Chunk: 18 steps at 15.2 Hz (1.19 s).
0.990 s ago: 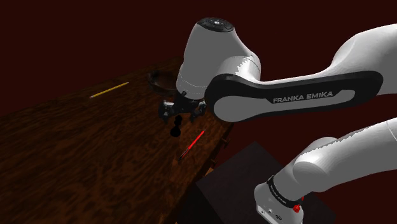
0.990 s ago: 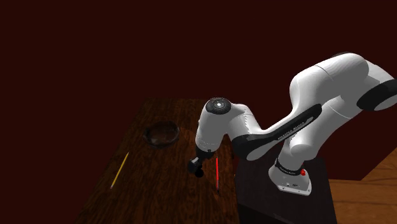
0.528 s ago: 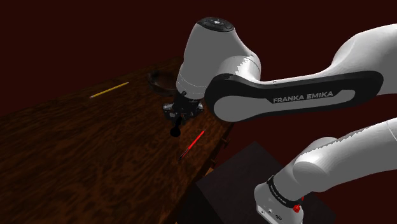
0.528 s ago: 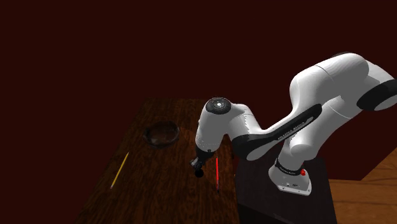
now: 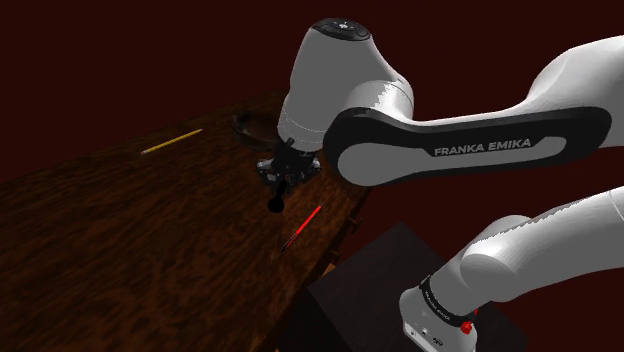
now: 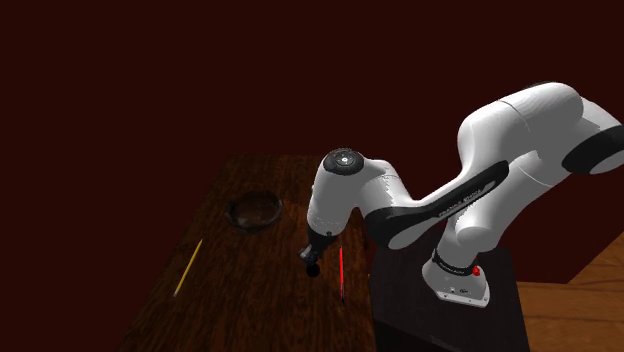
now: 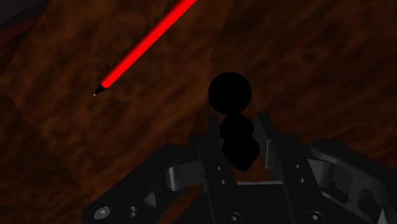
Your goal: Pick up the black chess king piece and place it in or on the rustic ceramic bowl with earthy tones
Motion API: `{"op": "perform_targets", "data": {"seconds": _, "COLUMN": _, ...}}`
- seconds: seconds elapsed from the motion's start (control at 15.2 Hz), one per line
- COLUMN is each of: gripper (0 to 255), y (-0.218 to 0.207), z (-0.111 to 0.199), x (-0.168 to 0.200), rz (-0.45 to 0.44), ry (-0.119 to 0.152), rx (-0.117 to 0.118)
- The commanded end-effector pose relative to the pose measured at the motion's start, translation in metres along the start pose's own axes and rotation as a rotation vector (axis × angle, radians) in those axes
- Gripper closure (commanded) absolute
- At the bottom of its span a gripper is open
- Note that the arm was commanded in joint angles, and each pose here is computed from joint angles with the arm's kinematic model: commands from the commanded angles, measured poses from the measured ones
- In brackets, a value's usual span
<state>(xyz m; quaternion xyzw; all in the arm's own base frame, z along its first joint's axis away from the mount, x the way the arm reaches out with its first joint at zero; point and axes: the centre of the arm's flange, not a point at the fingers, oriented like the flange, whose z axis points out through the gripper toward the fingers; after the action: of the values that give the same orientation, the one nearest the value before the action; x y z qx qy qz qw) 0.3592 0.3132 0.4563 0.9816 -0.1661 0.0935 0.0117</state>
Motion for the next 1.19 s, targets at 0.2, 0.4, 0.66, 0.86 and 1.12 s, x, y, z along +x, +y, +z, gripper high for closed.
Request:
{"op": "perform_targets", "data": {"seconds": 0.2, "gripper": 255, "y": 0.0, "z": -0.026, "x": 0.005, "rz": 0.0, "ry": 0.0, "rx": 0.0}}
{"op": "perform_targets", "data": {"seconds": 0.4, "gripper": 255, "y": 0.0, "z": -0.042, "x": 0.008, "rz": 0.0, "ry": 0.0, "rx": 0.0}}
{"op": "perform_targets", "data": {"seconds": 0.66, "gripper": 255, "y": 0.0, "z": -0.062, "x": 0.012, "rz": 0.0, "ry": 0.0, "rx": 0.0}}
{"op": "perform_targets", "data": {"seconds": 0.86, "gripper": 255, "y": 0.0, "z": -0.078, "x": 0.015, "rz": 0.0, "ry": 0.0, "rx": 0.0}}
{"op": "perform_targets", "data": {"seconds": 1.12, "gripper": 255, "y": -0.001, "z": -0.099, "x": 0.019, "rz": 0.0, "ry": 0.0, "rx": 0.0}}
